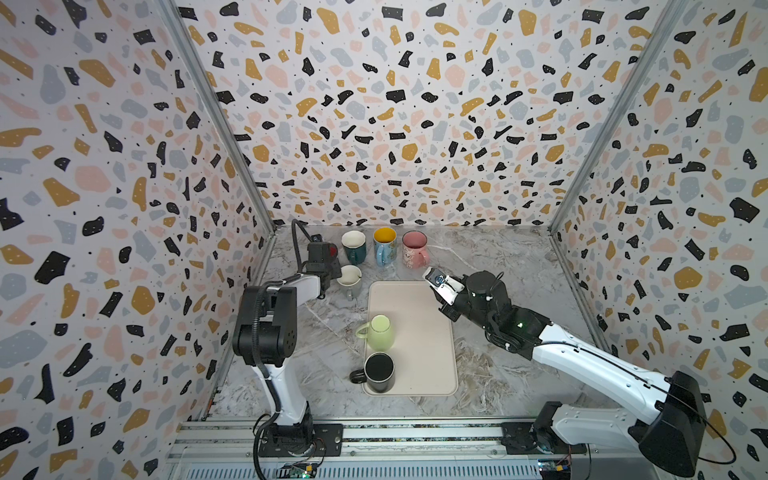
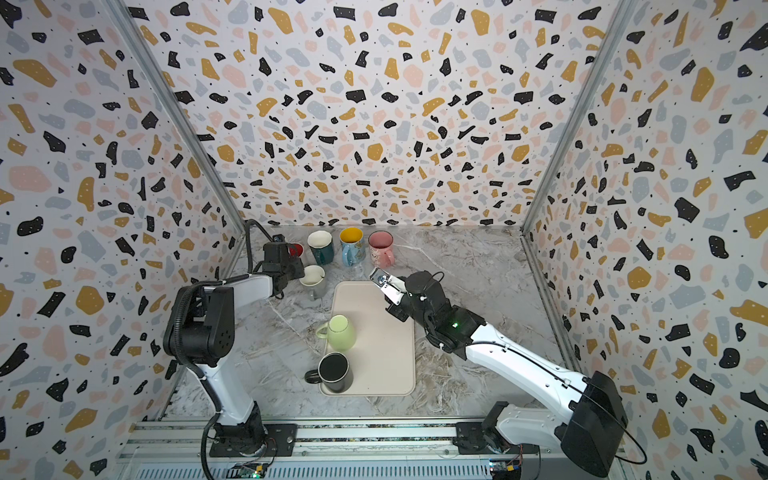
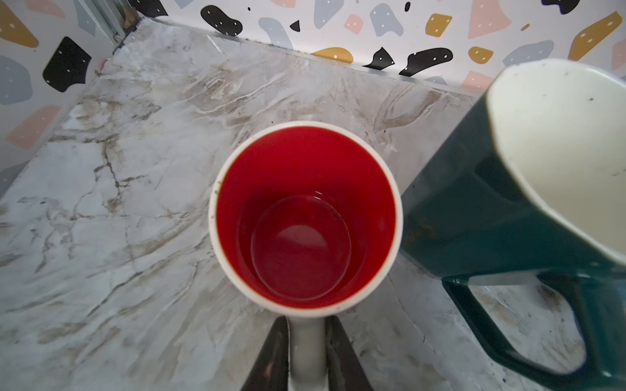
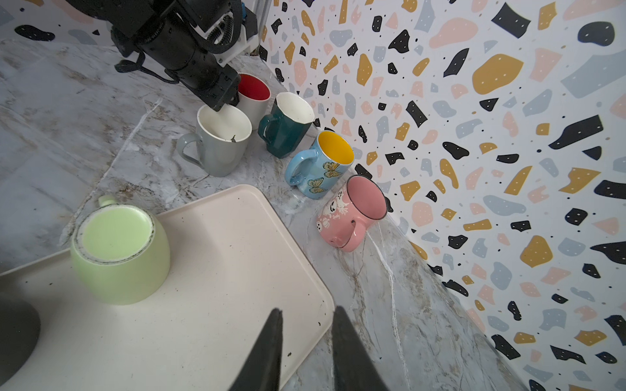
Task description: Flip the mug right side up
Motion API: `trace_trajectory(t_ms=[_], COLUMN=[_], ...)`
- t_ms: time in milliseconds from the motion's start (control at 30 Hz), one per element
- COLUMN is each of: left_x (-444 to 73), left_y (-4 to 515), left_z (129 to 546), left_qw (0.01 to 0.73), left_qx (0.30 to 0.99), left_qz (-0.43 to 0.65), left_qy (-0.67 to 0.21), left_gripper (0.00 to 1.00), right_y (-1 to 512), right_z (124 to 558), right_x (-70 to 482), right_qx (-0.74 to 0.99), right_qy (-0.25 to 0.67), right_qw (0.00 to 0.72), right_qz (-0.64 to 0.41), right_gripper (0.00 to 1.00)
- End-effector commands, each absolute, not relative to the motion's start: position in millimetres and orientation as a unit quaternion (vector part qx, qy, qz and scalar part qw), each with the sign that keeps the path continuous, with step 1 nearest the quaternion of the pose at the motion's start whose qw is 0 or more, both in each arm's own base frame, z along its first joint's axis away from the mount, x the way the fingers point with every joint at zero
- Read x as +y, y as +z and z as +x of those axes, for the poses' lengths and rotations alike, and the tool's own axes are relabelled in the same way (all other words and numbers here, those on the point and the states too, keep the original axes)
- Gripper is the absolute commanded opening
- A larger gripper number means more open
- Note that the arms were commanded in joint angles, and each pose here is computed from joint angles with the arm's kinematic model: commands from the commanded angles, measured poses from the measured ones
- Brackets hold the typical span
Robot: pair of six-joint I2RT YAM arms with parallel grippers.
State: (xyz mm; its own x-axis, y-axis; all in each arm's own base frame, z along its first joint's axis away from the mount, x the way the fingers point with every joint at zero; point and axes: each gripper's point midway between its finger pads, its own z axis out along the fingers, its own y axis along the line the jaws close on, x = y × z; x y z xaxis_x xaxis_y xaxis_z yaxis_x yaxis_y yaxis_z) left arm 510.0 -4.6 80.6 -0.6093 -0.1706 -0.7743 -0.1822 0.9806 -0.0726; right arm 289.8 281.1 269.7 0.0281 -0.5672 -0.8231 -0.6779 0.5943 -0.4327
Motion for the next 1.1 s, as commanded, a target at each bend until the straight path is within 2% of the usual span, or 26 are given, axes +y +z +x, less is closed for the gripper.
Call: trace_trajectory(t_ms=[0,233,700,833,1067], left_x=[-1.0,1.0,-0.9,-11.8,-48.3], left_y=[87.6,101.6,169.0,207.7,251.8], left_z=[515.3,509.3,493.5,477.9,424.4], left_qw=[0.440,0.453,0.486,0.484,0.450], left_qx=[0.892,0.884,0.866,0.865,0.858], left_qz=[-0.105,-0.113,-0.115,-0.125,-0.153], left_qy=[0.010,0.010,-0.007,-0.052,-0.194], left_gripper=[0.24,0.30,0.32,0.33,0.37], right_y=[283.7,283.8,291.6,293.8,293.7], right_z=[288.1,287.8,282.1,280.1,271.3], right_x=[274.9,274.8,276.9,277.7,283.5], right_qx=[0.693,0.692,0.686,0.687,0.688], right_qy=[0.054,0.055,0.071,0.079,0.106], right_qw=[0.577,0.576,0.582,0.582,0.579], right_qz=[-0.430,-0.431,-0.431,-0.428,-0.425], right_gripper=[0.27,0.28,0.28,0.28,0.32])
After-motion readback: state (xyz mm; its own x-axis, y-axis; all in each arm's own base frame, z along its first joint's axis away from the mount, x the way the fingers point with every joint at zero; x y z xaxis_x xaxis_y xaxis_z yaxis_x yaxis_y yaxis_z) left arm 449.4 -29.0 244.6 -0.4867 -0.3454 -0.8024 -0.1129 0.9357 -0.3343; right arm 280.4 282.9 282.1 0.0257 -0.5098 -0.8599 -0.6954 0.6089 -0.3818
